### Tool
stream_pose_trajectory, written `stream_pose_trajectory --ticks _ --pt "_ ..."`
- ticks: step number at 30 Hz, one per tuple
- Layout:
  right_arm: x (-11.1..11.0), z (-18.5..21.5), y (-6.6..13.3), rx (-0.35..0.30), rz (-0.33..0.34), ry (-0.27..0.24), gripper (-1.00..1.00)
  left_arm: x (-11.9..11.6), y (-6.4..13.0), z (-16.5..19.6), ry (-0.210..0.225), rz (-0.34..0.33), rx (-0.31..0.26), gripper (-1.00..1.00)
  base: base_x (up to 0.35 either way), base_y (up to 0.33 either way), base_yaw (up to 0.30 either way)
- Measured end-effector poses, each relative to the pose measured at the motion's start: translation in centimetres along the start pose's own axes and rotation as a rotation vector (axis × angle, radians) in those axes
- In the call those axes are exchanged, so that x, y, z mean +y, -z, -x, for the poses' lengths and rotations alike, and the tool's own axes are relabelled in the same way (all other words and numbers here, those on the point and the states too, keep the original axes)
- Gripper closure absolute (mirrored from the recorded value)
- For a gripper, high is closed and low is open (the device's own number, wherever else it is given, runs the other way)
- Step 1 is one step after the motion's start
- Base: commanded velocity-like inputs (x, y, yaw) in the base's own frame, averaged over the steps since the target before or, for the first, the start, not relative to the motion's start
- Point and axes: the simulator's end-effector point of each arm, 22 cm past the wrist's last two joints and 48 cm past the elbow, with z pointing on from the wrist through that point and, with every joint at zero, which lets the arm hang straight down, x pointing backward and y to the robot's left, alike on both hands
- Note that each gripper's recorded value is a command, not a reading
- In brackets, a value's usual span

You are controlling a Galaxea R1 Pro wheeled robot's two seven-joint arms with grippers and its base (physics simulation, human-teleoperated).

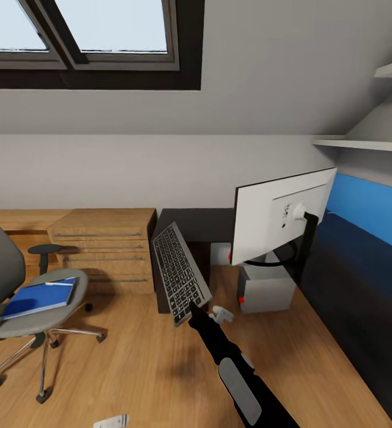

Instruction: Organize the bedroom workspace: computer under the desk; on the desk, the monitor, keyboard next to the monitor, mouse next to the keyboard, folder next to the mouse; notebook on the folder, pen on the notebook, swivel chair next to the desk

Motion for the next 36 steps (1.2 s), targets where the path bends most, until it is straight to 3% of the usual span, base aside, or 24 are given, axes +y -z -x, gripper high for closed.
stream_pose_trajectory --ticks 36 --pt "1.6 -2.2 0.2 0.047 0.038 0.029 1.00 0.1 -0.1 -1.2 -0.006 0.001 0.024 -1.00 0.242 0.132 0.000"
